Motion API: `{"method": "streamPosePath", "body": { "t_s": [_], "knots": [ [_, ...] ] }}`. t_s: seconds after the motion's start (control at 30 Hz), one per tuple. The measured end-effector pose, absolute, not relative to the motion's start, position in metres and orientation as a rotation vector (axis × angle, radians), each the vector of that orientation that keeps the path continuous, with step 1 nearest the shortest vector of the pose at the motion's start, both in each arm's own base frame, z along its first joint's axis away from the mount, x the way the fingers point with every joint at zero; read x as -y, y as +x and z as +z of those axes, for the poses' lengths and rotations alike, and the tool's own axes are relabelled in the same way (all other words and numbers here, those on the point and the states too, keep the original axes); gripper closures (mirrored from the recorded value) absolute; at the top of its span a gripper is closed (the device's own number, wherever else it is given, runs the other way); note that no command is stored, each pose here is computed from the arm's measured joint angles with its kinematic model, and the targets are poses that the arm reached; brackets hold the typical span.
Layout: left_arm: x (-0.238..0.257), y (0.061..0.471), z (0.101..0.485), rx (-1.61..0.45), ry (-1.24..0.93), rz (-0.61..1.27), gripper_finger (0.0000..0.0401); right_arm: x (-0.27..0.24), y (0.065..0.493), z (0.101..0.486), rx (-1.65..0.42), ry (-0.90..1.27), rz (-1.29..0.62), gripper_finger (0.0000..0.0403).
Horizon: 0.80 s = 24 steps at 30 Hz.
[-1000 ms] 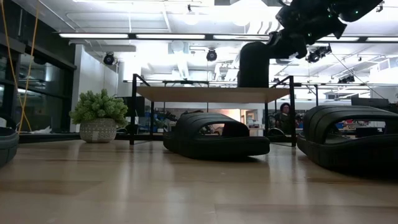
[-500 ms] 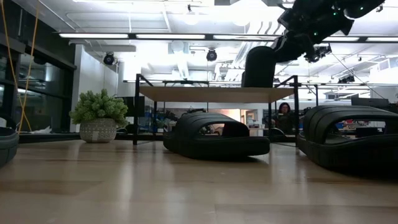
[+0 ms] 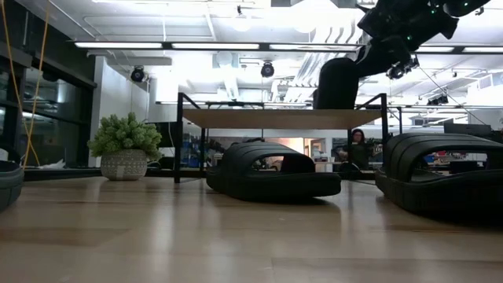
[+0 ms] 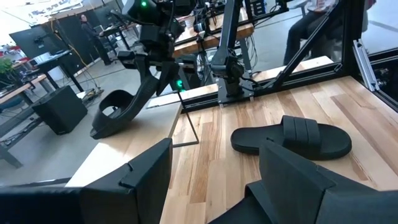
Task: Pick and place slides into the shelf
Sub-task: Put the black slide on the shelf
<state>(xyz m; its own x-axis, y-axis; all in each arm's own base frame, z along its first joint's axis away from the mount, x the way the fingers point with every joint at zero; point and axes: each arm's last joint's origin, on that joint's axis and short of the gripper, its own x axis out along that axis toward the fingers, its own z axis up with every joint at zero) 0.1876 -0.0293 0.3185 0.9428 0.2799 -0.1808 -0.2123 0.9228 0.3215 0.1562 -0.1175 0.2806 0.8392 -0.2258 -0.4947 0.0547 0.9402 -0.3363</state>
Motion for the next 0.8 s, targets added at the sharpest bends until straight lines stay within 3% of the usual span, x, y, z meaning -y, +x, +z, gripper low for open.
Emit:
{"method": "streamPosePath", "body": {
  "t_s": [0.13,0.43,0.8],
  "knots": [
    [0.029,0.188,0.318,-0.227,0.304,0.255,0.018,0.117,0.155,0.279,-0.575,-0.289,-0.147,0.0253],
    [0.029,0.188,0.318,-0.227,0.304,0.255,0.018,0.113,0.152,0.272,-0.632,-0.141,-0.145,0.0148],
    [0.029,0.188,0.318,-0.227,0.304,0.255,0.018,0.111,0.148,0.269,-0.691,0.005,-0.19,0.0117]
  ]
}}
